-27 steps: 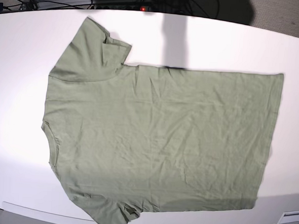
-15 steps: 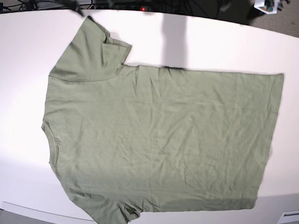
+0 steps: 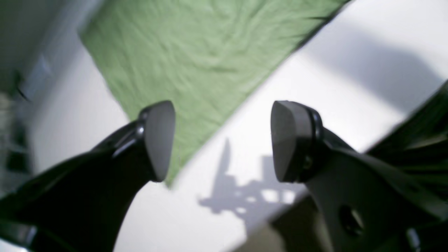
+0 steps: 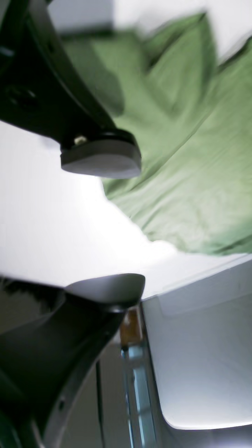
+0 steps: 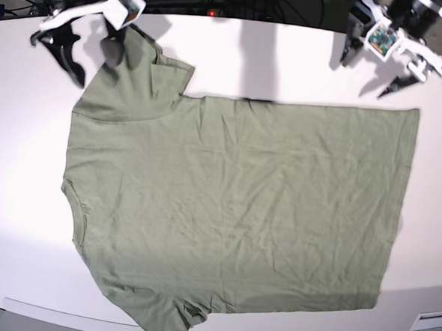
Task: Fold the T-shirt properly
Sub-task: 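Move both grippers down to the shirt's sleeve and hem corner edge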
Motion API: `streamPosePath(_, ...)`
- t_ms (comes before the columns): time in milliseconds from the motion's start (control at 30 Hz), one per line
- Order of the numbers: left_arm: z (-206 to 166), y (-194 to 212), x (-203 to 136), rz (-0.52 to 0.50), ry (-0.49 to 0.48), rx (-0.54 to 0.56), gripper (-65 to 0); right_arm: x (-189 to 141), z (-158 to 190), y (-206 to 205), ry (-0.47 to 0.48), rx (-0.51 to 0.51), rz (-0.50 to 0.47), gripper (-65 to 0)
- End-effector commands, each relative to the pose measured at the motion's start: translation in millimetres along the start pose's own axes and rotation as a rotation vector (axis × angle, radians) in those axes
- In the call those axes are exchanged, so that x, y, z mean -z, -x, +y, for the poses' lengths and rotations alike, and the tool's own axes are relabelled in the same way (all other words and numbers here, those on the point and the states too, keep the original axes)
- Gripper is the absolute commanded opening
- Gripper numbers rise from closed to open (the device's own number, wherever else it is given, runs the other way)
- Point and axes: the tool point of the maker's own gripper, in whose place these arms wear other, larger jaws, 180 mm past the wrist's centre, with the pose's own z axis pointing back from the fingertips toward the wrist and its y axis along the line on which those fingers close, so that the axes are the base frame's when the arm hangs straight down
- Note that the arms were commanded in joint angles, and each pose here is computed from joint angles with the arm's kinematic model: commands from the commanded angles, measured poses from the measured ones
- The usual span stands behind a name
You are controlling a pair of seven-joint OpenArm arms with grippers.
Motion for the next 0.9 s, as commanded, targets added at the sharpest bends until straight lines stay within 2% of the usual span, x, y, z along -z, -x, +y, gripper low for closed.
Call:
streamPosePath(0, 8, -12, 0, -0.047, -0.008, 0.035, -24.0, 3, -11, -2, 0.022, -0.028, -0.008, -22.2)
streamPosePath(67, 19, -16, 5, -0.057, -0.008, 0.091, -24.0, 10, -11, 6, -0.012, -0.087, 0.02, -22.2)
streamPosePath(233, 37, 1, 11, 0.045, 0.015, 0.215, -24.0, 11, -5, 23, -0.071, -0.159, 0.097, -22.2)
streamPosePath(433, 53, 26, 16, 0.108, 0.047, 0.323, -24.0, 6, 16, 26, -0.178, -0.119, 0.114, -22.2)
streamPosePath(567, 70, 71, 24, 0.198, 0.063, 0.331, -24.0, 1, 29, 17, -0.218, -0.104, 0.092, -22.2)
streamPosePath(633, 78, 89, 29, 0.209, 0.068, 0.32, -24.0, -3, 36, 11, -0.239, -0.093, 0.075, -22.2)
streamPosePath(733, 90, 110, 37, 0.207, 0.057, 0.287, -24.0, -10, 44, -4, -0.254, -0.038, 0.05, -22.2)
streamPosePath(867, 97, 136, 44, 0.258, 0.054, 0.259, -24.0, -16, 48, -26, -0.261, 0.035, 0.01, -22.2)
